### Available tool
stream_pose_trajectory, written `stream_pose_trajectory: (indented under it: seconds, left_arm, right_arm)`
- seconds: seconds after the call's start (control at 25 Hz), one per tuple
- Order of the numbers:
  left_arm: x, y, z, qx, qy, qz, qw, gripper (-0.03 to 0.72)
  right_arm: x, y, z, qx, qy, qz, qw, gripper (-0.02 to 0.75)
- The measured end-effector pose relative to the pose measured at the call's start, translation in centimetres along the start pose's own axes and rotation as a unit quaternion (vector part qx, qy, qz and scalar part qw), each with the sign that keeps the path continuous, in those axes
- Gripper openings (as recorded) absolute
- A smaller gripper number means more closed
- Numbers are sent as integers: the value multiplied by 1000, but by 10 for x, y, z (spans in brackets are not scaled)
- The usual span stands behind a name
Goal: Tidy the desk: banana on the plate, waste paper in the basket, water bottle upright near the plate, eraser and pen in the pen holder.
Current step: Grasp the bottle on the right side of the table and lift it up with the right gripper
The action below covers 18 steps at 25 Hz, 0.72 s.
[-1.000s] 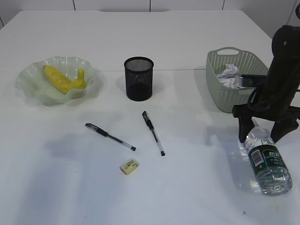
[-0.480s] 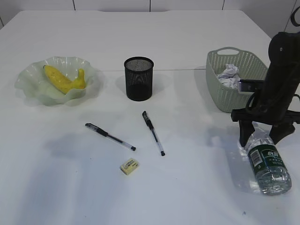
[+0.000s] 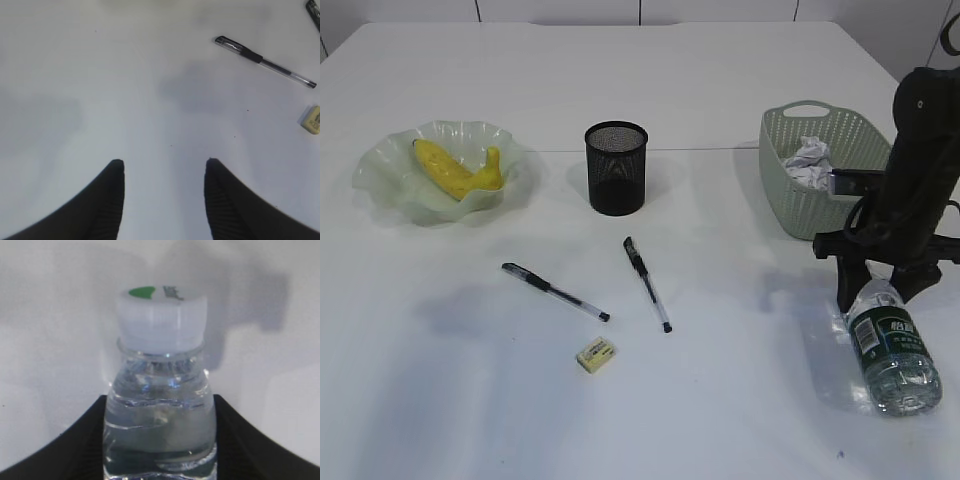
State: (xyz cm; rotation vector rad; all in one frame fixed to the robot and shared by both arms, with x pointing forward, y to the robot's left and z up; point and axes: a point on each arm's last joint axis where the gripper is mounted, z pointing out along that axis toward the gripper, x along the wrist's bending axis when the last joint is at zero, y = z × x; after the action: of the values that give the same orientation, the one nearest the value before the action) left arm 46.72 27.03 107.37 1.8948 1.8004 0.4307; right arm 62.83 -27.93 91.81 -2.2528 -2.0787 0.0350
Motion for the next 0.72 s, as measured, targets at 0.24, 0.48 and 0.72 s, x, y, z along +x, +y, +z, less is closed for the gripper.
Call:
stream_pose_trajectory:
  seconds: [0.24, 0.48, 0.72]
  left_arm:
    - [0, 0, 0, 0, 0, 0, 1000, 358]
    - [0, 0, 0, 0, 0, 0, 1000, 358]
    - [0, 0, 0, 0, 0, 0, 1000, 358]
  right_arm:
    - [1, -3, -19, -26, 3, -10, 1000, 407]
    - [17, -14, -53, -71, 6, -49, 996, 407]
    - [49, -44, -74, -119, 11, -116, 986, 407]
